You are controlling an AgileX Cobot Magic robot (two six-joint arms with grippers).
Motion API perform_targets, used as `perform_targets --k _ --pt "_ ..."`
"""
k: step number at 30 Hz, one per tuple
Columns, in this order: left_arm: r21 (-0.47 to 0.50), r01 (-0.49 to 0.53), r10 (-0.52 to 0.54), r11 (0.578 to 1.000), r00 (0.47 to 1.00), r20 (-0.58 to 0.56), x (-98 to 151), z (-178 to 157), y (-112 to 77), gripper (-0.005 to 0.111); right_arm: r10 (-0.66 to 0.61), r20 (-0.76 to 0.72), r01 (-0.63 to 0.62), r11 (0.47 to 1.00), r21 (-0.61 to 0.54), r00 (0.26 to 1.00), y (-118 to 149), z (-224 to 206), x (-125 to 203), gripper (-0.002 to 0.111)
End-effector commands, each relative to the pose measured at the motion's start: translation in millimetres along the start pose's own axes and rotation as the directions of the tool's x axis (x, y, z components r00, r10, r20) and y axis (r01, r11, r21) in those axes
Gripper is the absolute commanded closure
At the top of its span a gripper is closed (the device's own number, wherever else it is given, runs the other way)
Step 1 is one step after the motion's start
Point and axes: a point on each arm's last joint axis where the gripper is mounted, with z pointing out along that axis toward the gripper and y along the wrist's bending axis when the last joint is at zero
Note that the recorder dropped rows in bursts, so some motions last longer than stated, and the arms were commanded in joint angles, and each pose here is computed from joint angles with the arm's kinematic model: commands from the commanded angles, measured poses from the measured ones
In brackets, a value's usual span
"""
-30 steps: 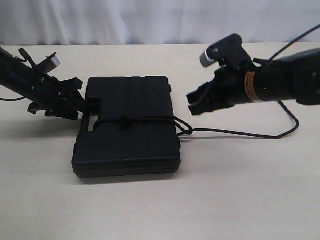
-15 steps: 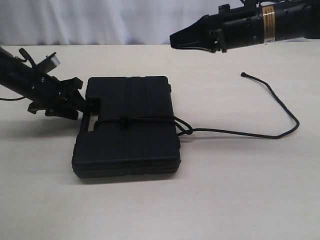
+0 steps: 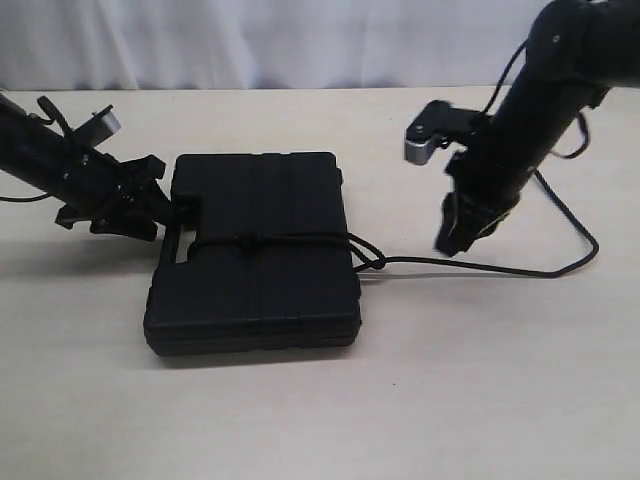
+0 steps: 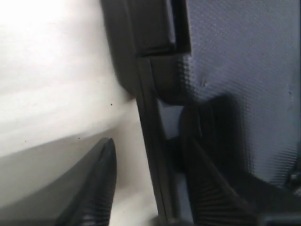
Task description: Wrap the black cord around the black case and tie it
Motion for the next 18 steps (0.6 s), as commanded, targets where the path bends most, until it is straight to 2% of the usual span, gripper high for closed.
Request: perform_targets --k 1,4,6,8,12,18 --pt "0.017 -0.004 0.004 1.000 1.000 -0.005 -0.6 -4.1 -4.5 0.063 -0.239 0.067 0.237 0.971 0.039 0.969 19.3 7.4 -23.8 0.084" --pt "0.020 -0.011 0.011 1.000 1.000 -0.015 0.3 -2.7 -6.5 0.063 -0.287 0.068 0.276 0.951 0.140 0.955 22.6 22.5 -28.1 0.084" --pt "0.022 -0.022 0.022 1.000 0.999 -0.024 1.1 0.4 -10.5 0.063 -0.245 0.070 0.226 0.952 0.207 0.967 16.9 29.2 -23.9 0.084" --pt "0.015 -0.047 0.047 0.999 0.998 -0.034 2.2 5.9 -16.7 0.063 -0.258 0.043 0.241 0.941 0.237 0.965 14.5 35.0 -17.6 0.084" --pt "-0.046 -0.118 0.115 0.992 0.992 -0.056 4.0 13.6 -20.8 0.063 -0.254 0.005 0.248 0.946 0.207 0.967 12.0 52.0 -12.0 0.084" --pt "-0.069 -0.113 0.111 0.991 0.994 -0.022 0.7 14.0 -18.7 0.063 -0.248 -0.002 0.243 0.948 0.204 0.969 8.1 63.3 -11.3 0.084"
